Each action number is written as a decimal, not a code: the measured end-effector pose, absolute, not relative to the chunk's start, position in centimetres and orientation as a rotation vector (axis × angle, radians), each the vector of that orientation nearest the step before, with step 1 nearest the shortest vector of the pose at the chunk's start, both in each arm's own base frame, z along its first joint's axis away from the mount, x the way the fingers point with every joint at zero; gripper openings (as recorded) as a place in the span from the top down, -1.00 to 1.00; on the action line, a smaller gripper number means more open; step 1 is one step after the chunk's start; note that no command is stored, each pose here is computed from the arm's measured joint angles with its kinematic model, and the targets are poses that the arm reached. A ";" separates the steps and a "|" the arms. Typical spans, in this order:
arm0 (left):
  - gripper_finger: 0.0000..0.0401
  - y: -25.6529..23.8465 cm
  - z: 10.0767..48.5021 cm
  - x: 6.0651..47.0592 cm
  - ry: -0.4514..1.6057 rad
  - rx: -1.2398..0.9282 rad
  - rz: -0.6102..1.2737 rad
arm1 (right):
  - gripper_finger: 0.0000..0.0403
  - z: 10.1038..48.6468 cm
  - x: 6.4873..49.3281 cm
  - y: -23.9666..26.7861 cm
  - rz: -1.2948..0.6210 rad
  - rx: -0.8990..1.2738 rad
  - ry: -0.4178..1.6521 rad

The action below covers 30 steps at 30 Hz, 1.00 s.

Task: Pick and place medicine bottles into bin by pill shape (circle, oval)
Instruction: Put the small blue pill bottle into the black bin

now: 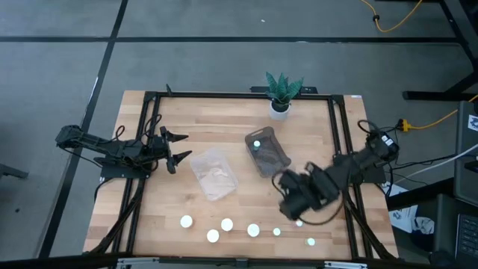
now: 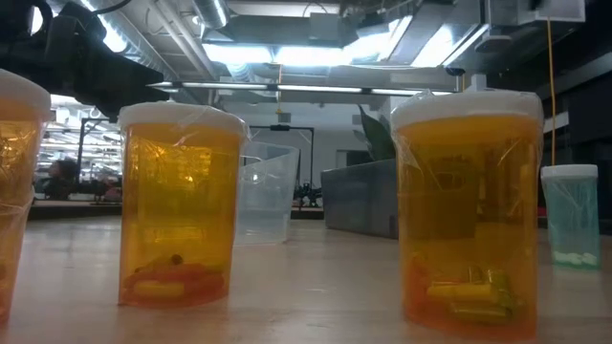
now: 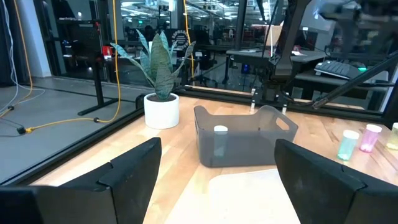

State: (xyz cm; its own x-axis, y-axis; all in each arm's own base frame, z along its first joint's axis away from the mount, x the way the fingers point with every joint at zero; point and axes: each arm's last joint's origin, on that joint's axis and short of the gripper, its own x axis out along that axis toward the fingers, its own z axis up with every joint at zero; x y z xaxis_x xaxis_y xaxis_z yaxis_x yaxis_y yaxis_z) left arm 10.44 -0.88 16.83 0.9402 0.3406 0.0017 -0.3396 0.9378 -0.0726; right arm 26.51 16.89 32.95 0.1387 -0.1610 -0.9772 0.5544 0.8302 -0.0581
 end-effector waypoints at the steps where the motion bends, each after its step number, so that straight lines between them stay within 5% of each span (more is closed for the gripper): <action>1: -0.52 -0.9 16.8 10.4 -0.014 -0.072 0.347 | 0.24 32.3 26.2 17.6 -0.540 0.370 1.339; 11: -0.52 -0.9 16.9 10.4 -0.017 -0.073 0.347 | 0.22 28.0 25.5 20.7 -0.591 0.580 1.269; 18: -0.52 -0.9 16.9 10.4 -0.017 -0.073 0.347 | -0.10 24.4 25.0 19.6 -0.703 0.599 1.355; 30: -0.52 -0.9 16.9 10.4 -0.017 -0.072 0.347 | -0.28 20.3 25.9 19.1 -0.555 0.637 1.362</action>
